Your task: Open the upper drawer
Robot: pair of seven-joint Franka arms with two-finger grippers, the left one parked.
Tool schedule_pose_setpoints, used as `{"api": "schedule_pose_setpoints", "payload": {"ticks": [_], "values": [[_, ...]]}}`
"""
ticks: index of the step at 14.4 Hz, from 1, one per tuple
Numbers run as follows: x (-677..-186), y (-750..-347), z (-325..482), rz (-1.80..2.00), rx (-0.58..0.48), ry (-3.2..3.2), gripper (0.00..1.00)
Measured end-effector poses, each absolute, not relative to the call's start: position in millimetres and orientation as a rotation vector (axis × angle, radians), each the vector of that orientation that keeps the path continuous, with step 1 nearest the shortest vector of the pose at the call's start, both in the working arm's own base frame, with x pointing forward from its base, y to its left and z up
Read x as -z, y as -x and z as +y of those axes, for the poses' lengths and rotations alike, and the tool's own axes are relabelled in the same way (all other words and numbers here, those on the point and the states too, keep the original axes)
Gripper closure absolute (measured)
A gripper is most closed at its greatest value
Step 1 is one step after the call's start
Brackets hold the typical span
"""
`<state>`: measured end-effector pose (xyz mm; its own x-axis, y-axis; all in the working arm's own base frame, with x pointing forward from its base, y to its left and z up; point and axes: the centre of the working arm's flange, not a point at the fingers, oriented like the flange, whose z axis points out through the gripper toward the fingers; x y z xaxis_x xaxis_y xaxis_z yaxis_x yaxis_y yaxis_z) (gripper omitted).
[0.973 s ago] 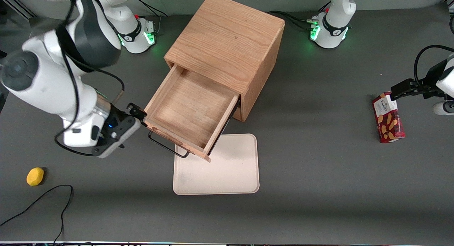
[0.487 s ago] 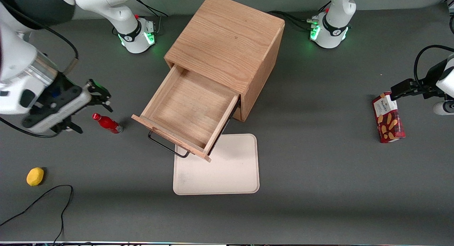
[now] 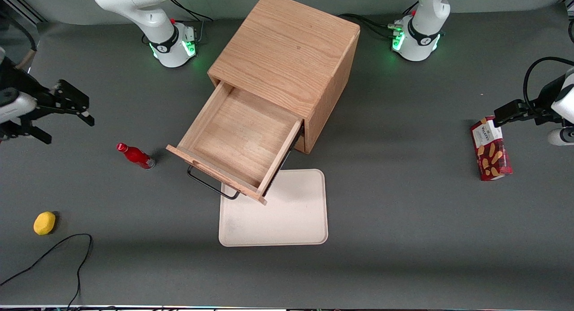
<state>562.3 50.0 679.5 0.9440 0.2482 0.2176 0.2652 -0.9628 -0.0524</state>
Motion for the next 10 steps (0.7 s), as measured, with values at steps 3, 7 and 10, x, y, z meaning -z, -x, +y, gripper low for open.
{"api": "schedule_pose_setpoints", "payload": {"ticks": [3, 7, 10], "values": [[-674.5, -551.4, 33.7, -0.204, 0.229, 3.068, 0.00], [-653.8, -553.0, -0.8, -0.095, 0.161, 3.135, 0.00], [-645.3, -555.0, -13.7, -0.056, 0.135, 3.140, 0.00]]}}
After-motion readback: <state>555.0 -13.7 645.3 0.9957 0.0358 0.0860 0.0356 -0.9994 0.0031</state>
